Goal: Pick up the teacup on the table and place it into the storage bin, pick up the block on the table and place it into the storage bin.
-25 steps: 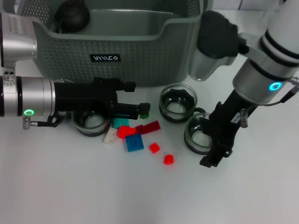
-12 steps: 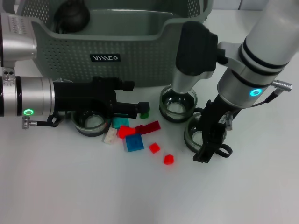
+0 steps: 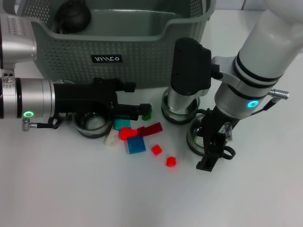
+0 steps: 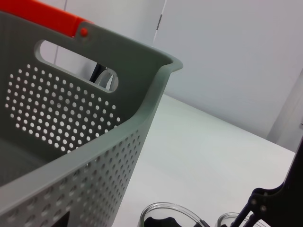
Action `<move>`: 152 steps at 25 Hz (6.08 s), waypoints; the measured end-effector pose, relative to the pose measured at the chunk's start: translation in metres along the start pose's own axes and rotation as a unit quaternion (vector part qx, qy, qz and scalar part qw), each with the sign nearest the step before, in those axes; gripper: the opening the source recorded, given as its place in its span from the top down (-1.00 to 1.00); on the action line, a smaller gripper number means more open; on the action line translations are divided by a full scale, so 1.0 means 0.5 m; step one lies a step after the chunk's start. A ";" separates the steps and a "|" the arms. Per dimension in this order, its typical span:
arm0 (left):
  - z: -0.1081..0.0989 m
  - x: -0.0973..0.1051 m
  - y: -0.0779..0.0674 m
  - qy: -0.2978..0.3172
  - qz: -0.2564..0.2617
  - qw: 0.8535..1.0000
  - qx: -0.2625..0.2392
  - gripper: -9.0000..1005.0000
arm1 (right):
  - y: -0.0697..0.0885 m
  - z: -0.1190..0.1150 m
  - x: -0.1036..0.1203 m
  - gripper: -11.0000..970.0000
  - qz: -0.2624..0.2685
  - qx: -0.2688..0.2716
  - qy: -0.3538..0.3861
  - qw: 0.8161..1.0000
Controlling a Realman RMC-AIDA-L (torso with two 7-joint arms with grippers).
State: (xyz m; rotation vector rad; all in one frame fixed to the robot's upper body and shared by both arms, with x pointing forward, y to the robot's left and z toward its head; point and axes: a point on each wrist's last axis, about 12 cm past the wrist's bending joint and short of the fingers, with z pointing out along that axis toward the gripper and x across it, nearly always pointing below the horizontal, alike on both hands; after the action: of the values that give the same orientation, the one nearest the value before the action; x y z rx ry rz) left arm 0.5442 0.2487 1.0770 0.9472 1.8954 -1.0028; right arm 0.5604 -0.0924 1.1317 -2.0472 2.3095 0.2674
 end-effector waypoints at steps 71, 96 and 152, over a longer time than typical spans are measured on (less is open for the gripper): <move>-0.026 0.022 -0.001 -0.007 -0.010 1.000 -0.009 -0.71 | 0.011 -0.264 0.097 0.83 0.076 -0.045 -0.221 0.971; -0.029 0.025 -0.017 -0.010 0.000 1.000 0.023 -0.71 | -0.185 -0.325 -0.146 0.76 0.092 0.221 -0.311 0.920; -0.025 0.027 -0.013 -0.027 0.002 1.000 0.004 -0.71 | -0.230 -0.115 -0.140 0.37 0.035 0.310 -0.230 0.922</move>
State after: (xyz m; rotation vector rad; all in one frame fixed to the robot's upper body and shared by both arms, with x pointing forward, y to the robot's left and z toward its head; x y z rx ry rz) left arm 0.5294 0.2603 1.0718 0.9194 1.8455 -1.0234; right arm 0.6874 -0.0456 1.1871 -1.4109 1.8577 0.0017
